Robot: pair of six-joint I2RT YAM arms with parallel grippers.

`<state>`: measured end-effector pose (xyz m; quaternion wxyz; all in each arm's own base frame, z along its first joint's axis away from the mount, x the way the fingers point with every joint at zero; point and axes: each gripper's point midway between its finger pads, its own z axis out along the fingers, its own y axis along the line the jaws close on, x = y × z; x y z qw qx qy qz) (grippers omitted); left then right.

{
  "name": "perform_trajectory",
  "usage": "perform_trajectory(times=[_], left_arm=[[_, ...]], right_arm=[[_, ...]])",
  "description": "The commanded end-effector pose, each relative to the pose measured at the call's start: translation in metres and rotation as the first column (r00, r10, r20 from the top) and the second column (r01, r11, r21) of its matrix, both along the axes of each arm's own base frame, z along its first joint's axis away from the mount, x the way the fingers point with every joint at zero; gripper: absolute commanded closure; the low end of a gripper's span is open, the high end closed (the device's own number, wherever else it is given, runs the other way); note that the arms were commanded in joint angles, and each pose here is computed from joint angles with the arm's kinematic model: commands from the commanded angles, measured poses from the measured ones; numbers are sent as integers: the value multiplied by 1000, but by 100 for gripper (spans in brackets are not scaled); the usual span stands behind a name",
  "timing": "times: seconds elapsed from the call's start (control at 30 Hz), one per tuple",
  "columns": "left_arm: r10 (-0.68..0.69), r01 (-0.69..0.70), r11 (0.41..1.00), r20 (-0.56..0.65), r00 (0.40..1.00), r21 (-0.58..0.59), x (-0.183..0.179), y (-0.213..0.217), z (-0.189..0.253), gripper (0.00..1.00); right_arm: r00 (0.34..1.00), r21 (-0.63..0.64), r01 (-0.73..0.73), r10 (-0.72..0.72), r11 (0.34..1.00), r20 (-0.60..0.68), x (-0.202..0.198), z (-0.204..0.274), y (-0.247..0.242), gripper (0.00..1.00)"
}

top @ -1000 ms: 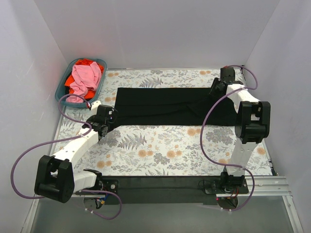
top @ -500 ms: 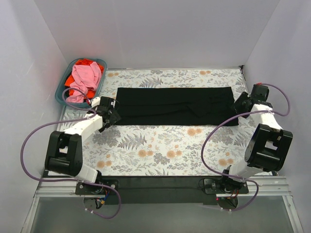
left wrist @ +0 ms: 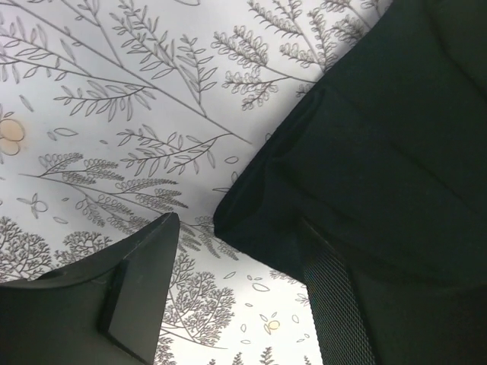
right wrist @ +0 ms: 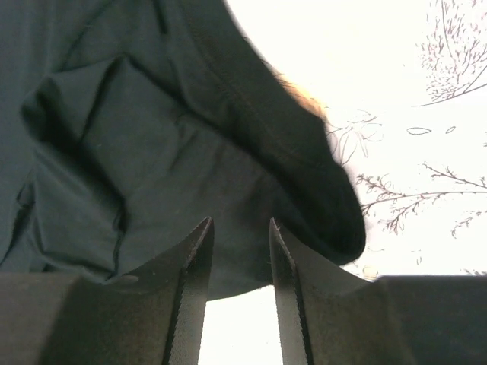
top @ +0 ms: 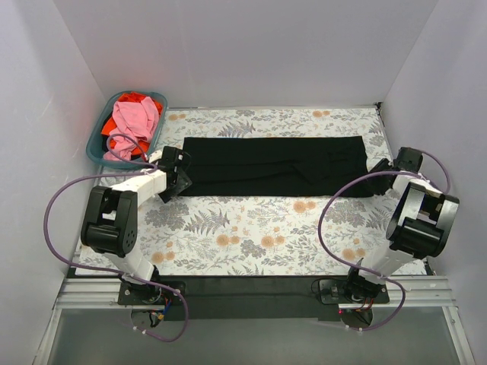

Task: Fold and stack the t-shirts
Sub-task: Fold the tshirt

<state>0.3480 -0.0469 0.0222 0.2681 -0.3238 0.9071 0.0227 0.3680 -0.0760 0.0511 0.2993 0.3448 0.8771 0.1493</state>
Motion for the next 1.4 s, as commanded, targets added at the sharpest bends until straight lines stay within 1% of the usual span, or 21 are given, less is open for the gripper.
perform_trajectory(times=[0.0, 0.03, 0.13, 0.17, 0.3, 0.5, 0.6, 0.67, 0.7, 0.73, 0.83, 0.87, 0.9, 0.93, 0.97, 1.03, 1.07, 1.13, 1.17, 1.27, 1.37], left_arm=[[6, -5, 1000, 32, 999, -28, 13, -5, 7, 39], [8, -7, 1000, 27, 1000, -27, 13, -5, 3, 39], [19, -19, 1000, 1, 1000, 2, 9, 1, -4, 51], [24, -24, 1000, -13, 1000, 16, 7, 3, -7, 62], [72, -68, 995, -60, 996, 73, -13, 17, -8, 86], [143, -124, 983, -147, 979, 133, -70, 39, -16, 95], [157, -137, 982, -156, 975, 132, -92, 42, -14, 95], [159, -143, 982, -133, 978, 122, -98, 43, -7, 88], [155, -140, 983, -121, 981, 122, -98, 44, -3, 83], [158, -147, 981, -88, 983, 126, -96, 46, 7, 73], [148, -142, 981, -34, 988, 130, -85, 47, 31, 51], [141, -139, 983, -6, 990, 122, -81, 46, 41, 41], [137, -139, 984, 30, 990, 110, -73, 45, 54, 38], [129, -132, 986, 43, 991, 104, -71, 44, 61, 34], [122, -127, 989, 73, 990, 80, -68, 41, 71, 28], [114, -118, 992, 117, 987, 32, -62, 33, 86, 26], [101, -99, 995, 135, 986, -22, -61, 23, 93, 26], [121, -107, 990, 147, 982, -97, -59, 12, 95, 26], [122, -102, 986, 147, 982, -133, -59, 6, 94, 25], [143, -107, 967, 146, 979, -231, -55, -11, 84, 20], [192, -149, 950, 138, 972, -273, -46, -16, 74, 16]], right_arm=[[1000, 40, 9, -10, 999, 24, 2, -13, 1, 59], [999, 40, 14, -15, 999, 35, 3, -14, 0, 60], [999, 63, 44, -45, 997, 2, -9, -29, 0, 65], [998, 67, 59, -59, 996, -7, -13, -32, -1, 66], [987, 59, 156, -153, 986, -58, -38, -43, -14, 69], [944, -19, 275, -274, 961, -186, -81, -52, -27, 72], [938, -67, 300, -307, 952, -158, -88, -35, -33, 72], [941, -75, 305, -312, 950, -129, -88, -26, -34, 72], [950, -82, 298, -304, 951, -77, -82, -12, -34, 71], [956, -96, 285, -290, 954, -46, -78, -4, -34, 71], [976, -151, 218, -212, 964, 54, -57, 29, -26, 65], [981, -168, 187, -175, 968, 79, -50, 38, -20, 63], [991, -193, 111, -93, 975, 97, -41, 46, -2, 61], [991, -237, 50, -19, 970, 133, -29, 62, 5, 54], [987, -259, -35, 74, 965, 144, -22, 68, 28, 51], [967, -306, -133, 192, 943, 170, -11, 83, 52, 41], [935, -351, -239, 311, 906, 168, -7, 87, 78, 38], [902, -385, -309, 396, 870, 170, -4, 92, 98, 29], [854, -405, -398, 494, 823, 165, -8, 93, 129, 27], [776, -424, -507, 611, 750, 153, -16, 91, 170, 21], [701, -404, -599, 696, 692, 153, -31, 87, 199, 18]])
